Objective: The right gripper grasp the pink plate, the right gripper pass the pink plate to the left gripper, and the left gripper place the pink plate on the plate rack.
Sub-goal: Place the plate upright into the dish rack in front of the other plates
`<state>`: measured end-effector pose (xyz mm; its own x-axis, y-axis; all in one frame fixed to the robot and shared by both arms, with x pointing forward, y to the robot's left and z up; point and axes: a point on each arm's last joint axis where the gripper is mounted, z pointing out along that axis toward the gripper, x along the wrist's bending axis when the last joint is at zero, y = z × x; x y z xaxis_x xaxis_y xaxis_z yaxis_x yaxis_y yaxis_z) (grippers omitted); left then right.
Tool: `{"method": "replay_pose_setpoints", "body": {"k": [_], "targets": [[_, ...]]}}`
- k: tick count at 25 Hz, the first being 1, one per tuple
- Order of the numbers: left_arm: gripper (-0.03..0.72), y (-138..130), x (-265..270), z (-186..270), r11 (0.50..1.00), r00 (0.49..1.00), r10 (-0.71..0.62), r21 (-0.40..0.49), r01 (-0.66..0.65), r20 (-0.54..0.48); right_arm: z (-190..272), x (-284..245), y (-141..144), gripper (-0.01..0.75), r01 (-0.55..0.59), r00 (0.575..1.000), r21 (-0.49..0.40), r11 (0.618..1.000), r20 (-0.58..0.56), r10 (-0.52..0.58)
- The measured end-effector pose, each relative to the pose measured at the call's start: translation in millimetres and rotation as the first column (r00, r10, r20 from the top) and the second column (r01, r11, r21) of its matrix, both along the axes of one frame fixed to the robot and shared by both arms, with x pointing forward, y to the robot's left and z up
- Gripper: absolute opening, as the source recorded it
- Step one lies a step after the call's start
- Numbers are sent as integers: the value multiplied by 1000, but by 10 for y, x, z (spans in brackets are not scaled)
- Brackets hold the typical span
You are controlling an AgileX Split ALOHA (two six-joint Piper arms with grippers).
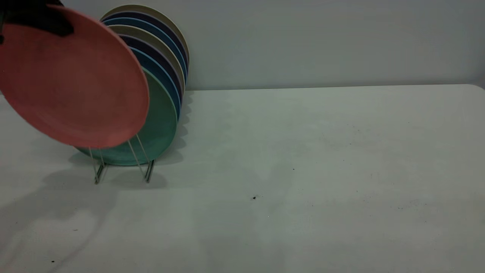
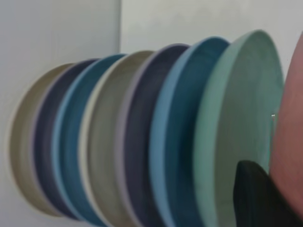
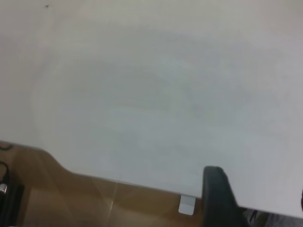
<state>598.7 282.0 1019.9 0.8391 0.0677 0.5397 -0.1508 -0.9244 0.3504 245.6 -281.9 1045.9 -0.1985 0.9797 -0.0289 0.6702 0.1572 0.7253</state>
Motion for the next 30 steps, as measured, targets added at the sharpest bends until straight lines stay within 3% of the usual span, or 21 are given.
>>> {"method": "replay_pose_setpoints", "body": {"k": [16,30], "targets": [[89,6,-92,280,1000,996,10,12,-11,93,1,1,-1,418,3,1000,1,1000,1,-3],[89,33,38,33,999,998,33,24,-34,53,1,1,-2,417,3,1000,0,1000,1,-3]]}}
